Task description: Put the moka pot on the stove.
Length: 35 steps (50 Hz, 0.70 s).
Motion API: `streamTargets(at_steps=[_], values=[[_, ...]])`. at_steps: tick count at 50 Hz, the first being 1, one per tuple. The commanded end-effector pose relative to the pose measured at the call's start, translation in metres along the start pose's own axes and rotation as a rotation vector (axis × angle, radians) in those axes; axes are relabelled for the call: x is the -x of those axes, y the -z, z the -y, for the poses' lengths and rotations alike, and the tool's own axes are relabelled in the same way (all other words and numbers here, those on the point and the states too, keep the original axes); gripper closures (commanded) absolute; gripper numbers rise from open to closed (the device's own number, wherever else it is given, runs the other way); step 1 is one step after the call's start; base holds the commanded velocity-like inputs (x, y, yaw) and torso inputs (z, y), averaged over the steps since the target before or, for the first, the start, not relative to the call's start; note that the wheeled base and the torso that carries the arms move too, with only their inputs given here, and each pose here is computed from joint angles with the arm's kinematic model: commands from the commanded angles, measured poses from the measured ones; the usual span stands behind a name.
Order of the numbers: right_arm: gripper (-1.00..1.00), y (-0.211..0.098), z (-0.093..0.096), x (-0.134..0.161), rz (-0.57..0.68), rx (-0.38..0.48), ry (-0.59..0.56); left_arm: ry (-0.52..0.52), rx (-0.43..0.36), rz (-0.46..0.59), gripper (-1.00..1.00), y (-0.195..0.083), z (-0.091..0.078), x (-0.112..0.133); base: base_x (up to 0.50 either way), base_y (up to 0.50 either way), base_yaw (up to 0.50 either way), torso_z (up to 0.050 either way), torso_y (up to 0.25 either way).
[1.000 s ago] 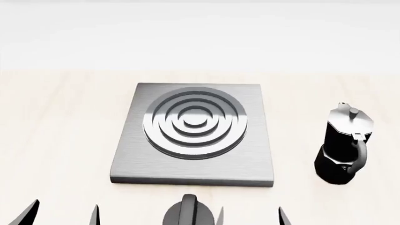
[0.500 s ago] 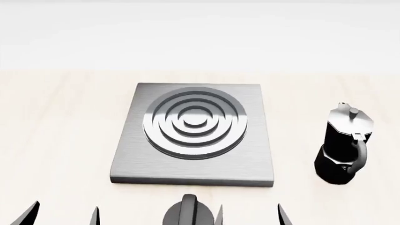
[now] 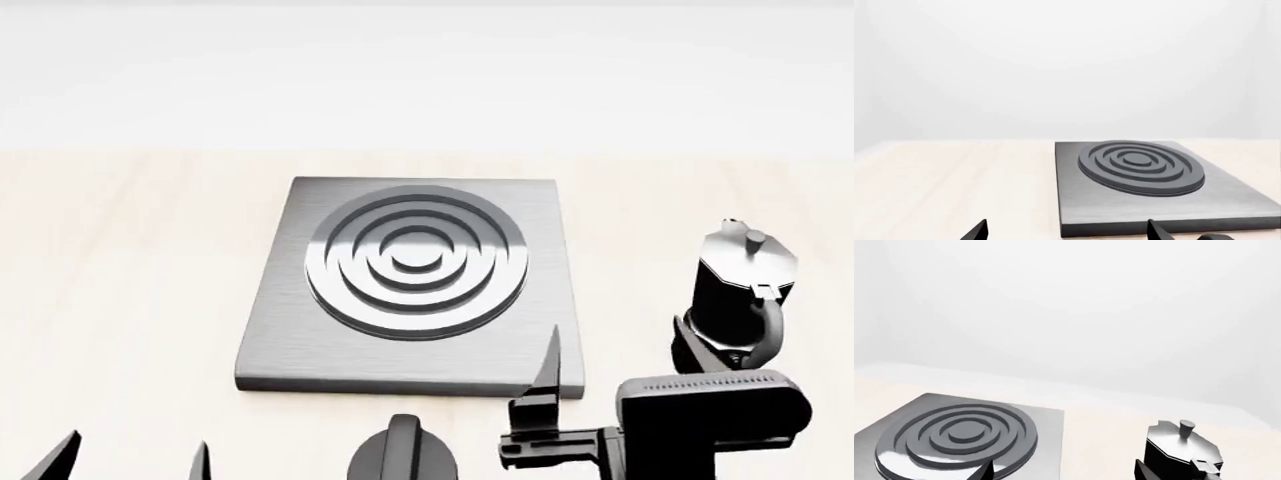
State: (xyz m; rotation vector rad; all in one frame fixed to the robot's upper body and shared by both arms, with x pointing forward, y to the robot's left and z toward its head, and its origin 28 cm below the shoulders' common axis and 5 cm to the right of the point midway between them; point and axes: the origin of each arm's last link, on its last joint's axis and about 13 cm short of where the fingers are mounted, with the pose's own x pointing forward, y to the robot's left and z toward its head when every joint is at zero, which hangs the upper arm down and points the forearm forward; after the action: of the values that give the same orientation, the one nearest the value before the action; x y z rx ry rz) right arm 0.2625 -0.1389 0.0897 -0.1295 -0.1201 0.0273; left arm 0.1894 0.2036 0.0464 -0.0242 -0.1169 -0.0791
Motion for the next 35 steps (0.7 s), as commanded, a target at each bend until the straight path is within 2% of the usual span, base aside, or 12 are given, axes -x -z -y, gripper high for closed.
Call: streamTargets(at_steps=[1,10,17,24,26,28,31,35], values=[[-1.0,-0.014,0.018,-0.015,0.013,0.051,0.017,-0.001,0.0,0.004,-1.0,-0.007,0.0,0.0,0.0,0.0,0.0,0.0,0.0],[-1.0,-0.029,0.03,-0.015,0.033,0.123,0.058,0.004,0.002,0.001,-1.0,-0.006,-0.001,-0.002,0.0,0.0,0.0,0.0,0.0],[-1.0,-0.042,0.045,-0.016,0.053,0.139,0.099,0.001,0.005,-0.003,-1.0,-0.002,-0.002,-0.003,0.0,0.0,0.0,0.0,0.0],[-1.0,-0.046,0.059,-0.019,0.027,0.121,0.113,-0.001,0.008,-0.006,-1.0,-0.001,-0.002,-0.004,0.0,0.0,0.0,0.0,0.0],[-1.0,-0.049,0.063,-0.02,0.022,0.082,0.107,0.001,0.008,-0.008,-1.0,0.001,-0.002,-0.004,0.0,0.0,0.0,0.0,0.0],[-1.0,-0.051,0.066,-0.021,0.017,0.077,0.112,0.001,0.008,-0.009,-1.0,0.002,-0.002,-0.004,0.0,0.0,0.0,0.0,0.0],[-1.0,-0.052,0.071,-0.023,0.004,0.03,0.1,0.0,0.008,-0.01,-1.0,-0.006,0.0,-0.003,0.0,0.0,0.0,0.0,0.0],[-1.0,-0.051,0.075,-0.026,-0.008,0.011,0.091,0.0,0.008,-0.01,-1.0,-0.011,0.0,-0.002,0.0,0.0,0.0,0.0,0.0]])
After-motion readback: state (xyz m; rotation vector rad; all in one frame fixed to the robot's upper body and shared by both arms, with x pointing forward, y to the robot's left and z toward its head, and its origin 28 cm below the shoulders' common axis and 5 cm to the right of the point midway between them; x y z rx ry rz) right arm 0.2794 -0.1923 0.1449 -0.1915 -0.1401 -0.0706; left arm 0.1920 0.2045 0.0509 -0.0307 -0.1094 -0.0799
